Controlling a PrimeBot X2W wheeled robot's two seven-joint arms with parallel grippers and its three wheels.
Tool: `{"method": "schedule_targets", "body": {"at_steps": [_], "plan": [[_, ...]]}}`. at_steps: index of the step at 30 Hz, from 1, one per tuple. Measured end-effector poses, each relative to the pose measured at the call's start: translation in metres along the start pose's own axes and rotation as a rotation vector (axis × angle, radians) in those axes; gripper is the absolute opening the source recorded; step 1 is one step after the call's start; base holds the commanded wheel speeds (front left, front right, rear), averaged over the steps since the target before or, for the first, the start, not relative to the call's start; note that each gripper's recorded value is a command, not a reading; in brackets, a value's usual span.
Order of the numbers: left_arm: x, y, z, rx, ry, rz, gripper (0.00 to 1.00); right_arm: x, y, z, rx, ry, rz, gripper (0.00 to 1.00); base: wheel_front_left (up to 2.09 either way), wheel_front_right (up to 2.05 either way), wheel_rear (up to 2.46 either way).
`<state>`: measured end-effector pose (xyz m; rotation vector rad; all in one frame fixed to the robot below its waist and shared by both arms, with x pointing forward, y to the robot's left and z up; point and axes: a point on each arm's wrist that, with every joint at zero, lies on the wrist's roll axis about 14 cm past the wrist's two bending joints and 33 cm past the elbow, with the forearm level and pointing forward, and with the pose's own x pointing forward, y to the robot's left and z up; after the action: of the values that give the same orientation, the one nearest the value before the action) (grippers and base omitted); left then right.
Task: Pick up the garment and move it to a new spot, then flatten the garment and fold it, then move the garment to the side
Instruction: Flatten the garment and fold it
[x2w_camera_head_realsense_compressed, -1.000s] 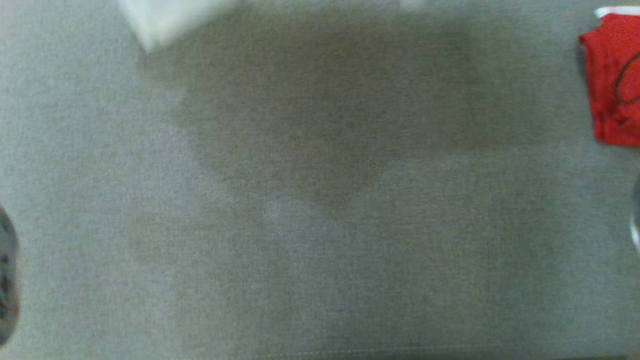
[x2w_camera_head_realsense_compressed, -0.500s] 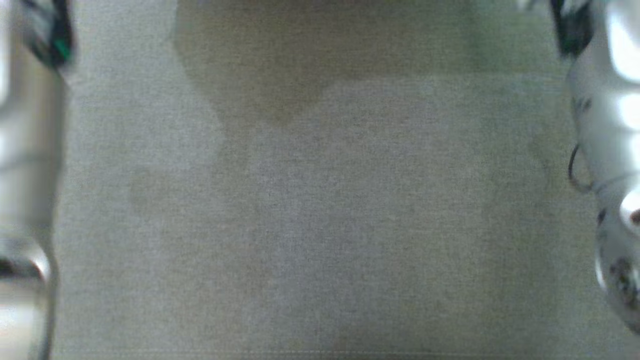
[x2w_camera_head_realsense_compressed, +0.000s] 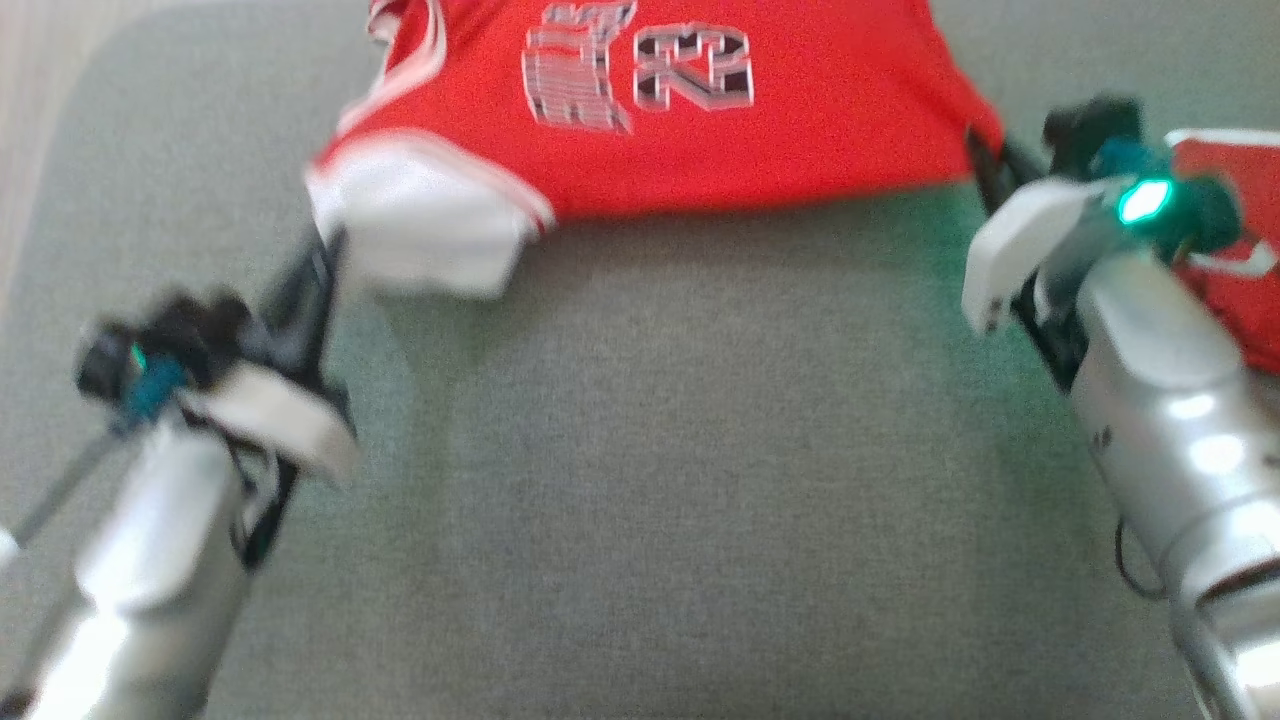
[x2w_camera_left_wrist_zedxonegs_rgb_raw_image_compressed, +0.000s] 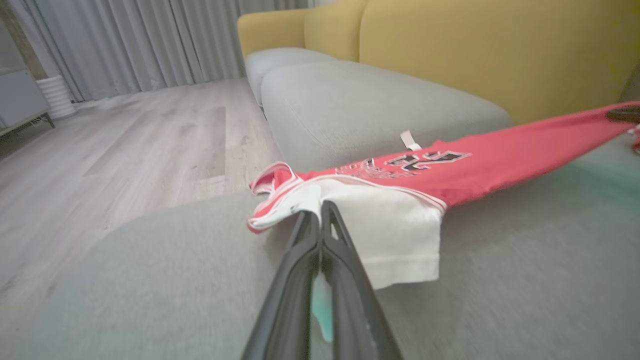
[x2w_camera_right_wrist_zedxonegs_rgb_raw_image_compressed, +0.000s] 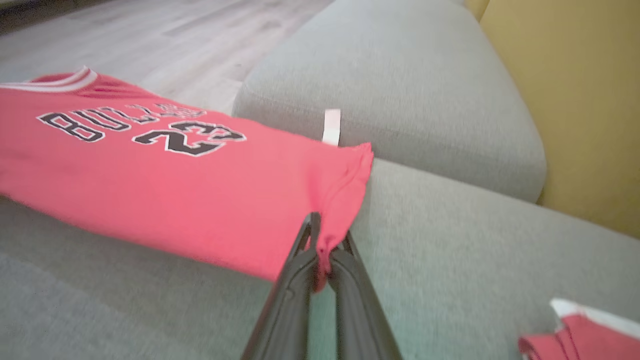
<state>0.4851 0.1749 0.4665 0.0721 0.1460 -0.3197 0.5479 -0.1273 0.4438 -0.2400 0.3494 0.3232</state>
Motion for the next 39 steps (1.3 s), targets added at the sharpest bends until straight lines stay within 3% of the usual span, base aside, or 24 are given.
{"method": "schedule_targets", "body": {"at_steps": [5,10,14,18,21,29,32,39], "plan": [[-0.043,-0.025,-0.029,0.012,0.098,-0.071,0.00,-0.031,0.005,-0.031,0.005,0.129,0.017,0.00,0.00,0.00,0.00],[-0.073,-0.032,-0.023,0.020,0.087,-0.082,0.00,-0.062,0.021,-0.048,0.059,0.238,0.077,0.00,0.00,0.00,0.00],[-0.098,-0.052,-0.028,-0.001,0.119,-0.111,0.00,-0.093,0.024,-0.067,0.086,0.328,0.123,0.00,0.00,0.00,0.00],[-0.127,-0.072,-0.048,-0.088,0.226,-0.148,0.00,-0.122,0.030,-0.080,0.119,0.390,0.177,0.00,0.00,0.00,0.00],[-0.142,-0.080,-0.053,-0.082,0.266,-0.172,0.00,-0.135,0.033,-0.089,0.126,0.416,0.205,0.00,0.00,0.00,0.00],[-0.137,-0.082,-0.037,-0.075,0.248,-0.179,0.00,-0.135,0.026,-0.081,0.154,0.388,0.207,0.00,0.00,0.00,0.00],[-0.119,-0.068,-0.022,-0.113,0.211,-0.150,0.00,-0.131,0.021,-0.076,0.169,0.377,0.199,0.00,0.00,0.00,0.00],[-0.087,-0.050,-0.007,-0.090,0.202,-0.144,0.00,-0.112,0.013,-0.059,0.193,0.346,0.184,0.00,0.00,0.00,0.00]]}}
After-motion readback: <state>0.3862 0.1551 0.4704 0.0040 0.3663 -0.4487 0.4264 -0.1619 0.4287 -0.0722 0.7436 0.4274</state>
